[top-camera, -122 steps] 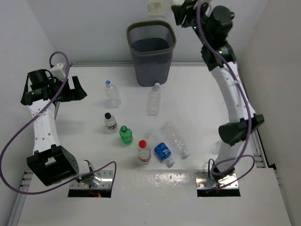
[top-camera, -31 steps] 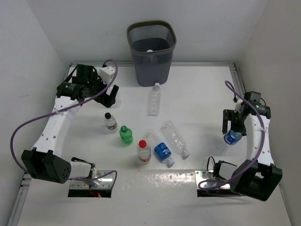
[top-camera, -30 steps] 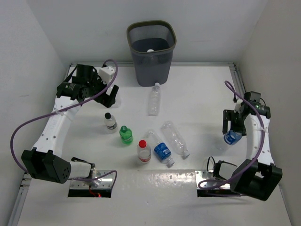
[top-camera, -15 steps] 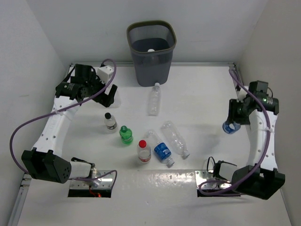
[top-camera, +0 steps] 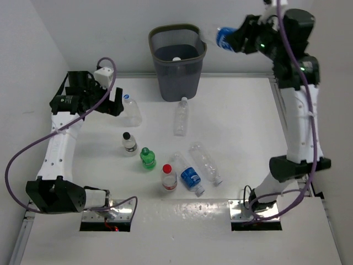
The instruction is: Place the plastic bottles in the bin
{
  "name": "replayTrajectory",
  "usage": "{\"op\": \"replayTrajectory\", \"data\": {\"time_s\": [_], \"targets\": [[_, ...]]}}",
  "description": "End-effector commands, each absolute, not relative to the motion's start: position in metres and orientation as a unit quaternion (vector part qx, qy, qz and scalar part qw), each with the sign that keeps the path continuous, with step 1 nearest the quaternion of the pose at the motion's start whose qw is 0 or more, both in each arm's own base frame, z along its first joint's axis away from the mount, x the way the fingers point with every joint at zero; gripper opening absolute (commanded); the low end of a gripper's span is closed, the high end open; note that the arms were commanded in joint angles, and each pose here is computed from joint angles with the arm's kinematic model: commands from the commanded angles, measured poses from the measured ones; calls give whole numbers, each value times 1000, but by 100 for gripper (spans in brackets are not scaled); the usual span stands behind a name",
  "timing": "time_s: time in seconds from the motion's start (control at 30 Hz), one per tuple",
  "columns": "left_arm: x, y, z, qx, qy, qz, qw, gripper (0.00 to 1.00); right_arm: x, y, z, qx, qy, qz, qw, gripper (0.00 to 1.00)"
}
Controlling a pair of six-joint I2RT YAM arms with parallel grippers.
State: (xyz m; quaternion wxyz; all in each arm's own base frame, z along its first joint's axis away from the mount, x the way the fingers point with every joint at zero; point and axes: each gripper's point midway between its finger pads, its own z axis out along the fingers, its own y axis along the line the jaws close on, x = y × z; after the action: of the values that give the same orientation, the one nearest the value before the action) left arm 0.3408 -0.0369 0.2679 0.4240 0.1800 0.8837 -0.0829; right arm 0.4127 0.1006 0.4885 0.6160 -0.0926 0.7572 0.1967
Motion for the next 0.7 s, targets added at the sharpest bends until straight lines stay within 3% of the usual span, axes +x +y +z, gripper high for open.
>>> {"op": "replayTrajectory", "data": {"time_s": [0.0,0.3,0.47,0.53,0.57,0.6,0.67], "targets": [[354,-25,311,143,856,-85,489,99,456,159,543,-118,661,229,704,0],[342,-7,303,113,862,-85,487,99,564,213,469,-121,652,171,729,0],[342,-4,295,121,861,-82,486,100,589,217,443,-128,653,121,737,0],[343,-7,293,131,860,-82,487,100,599,219,429,-129,658,112,733,5],[345,-6,295,137,856,-77,493,100,598,219,430,-129,657,112,734,10],[345,-7,292,136,858,-78,489,100,601,220,426,-128,659,111,733,37],[349,-6,296,143,852,-69,499,100,599,223,426,-122,662,120,730,72]]}}
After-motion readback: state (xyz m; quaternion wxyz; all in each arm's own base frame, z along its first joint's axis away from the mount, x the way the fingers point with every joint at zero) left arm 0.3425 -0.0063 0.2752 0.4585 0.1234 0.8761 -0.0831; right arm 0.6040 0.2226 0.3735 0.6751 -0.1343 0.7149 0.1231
